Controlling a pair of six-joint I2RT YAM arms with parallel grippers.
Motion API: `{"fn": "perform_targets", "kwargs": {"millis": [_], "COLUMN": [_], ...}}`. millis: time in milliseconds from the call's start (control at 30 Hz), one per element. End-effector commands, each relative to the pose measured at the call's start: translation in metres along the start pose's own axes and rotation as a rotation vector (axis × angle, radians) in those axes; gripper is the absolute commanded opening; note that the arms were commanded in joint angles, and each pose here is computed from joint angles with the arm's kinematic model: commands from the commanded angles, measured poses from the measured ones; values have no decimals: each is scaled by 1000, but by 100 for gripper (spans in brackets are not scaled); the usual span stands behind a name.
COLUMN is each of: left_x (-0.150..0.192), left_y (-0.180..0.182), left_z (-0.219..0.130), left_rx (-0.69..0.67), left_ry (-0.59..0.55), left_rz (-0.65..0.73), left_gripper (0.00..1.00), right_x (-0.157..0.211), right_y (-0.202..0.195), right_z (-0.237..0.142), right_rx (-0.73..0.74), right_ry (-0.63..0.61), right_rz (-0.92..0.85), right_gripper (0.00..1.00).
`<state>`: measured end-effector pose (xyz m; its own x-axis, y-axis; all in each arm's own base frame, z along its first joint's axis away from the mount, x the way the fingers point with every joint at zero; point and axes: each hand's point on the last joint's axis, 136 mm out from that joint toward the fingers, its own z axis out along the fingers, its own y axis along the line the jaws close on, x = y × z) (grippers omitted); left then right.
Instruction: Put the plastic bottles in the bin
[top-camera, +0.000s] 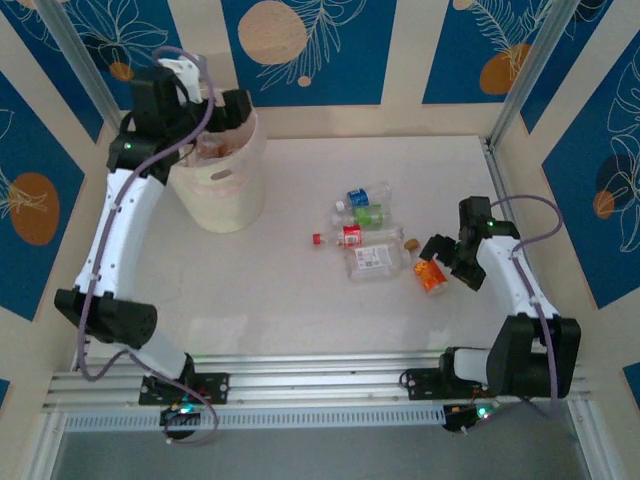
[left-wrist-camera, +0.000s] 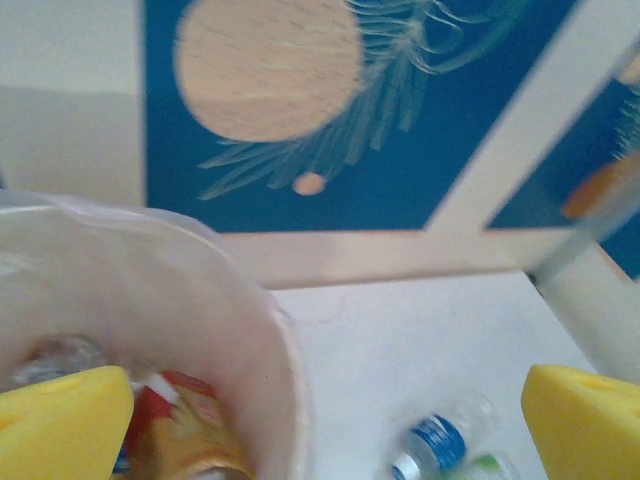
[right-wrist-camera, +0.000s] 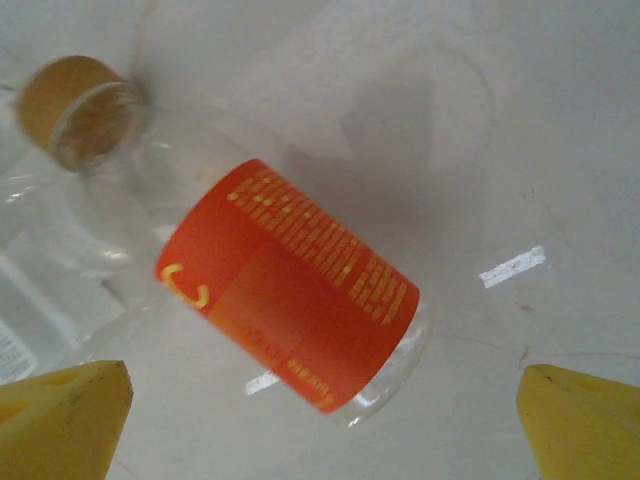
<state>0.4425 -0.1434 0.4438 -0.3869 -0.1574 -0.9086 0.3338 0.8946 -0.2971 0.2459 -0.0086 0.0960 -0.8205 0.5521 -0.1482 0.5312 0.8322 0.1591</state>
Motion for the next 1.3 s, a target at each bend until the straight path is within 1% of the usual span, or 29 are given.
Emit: {"fn": "perform_targets", "kwargs": {"millis": [0,133,300,433,600,700,767,933,1100,1267], "left_x": [14,31,45,55,63,64,64,62,61,58], "left_y": [-37,-56,-61,-64,-68,-71,-74,-77,-76,-76], "left_z": [-14,-22,-28,-30,-26,-23,-22,-23,-25,-26], "left_rx": [101,142,135,139,148,159,166,173,168,161], "left_ry": [6,22,41,55,76,79,78,76,73,63], "left_rz": [66,73,76,63,56,52,52,54,55,57], "left_gripper": [100,99,99,100,99,100,100,99,100,99], "right_x": [0,-9,-16,-13,-4,1,2,-1,-4,2], "right_y": [5,11,24,27,30,29,27,18,20,21], "right_z": [13,24,34,43,47,46,47,56,64,70], "right_rx": [-41,-64,-111,-106,-103,-102,-97,-37,-37,-20], "right_ry": [37,46,68,107,138,143,143,136,137,148], "right_rz": [-3,-17,-38,-41,-37,-28,-22,-3,19,15], "right_gripper": [99,99,99,100,95,91,91,87,81,80]}}
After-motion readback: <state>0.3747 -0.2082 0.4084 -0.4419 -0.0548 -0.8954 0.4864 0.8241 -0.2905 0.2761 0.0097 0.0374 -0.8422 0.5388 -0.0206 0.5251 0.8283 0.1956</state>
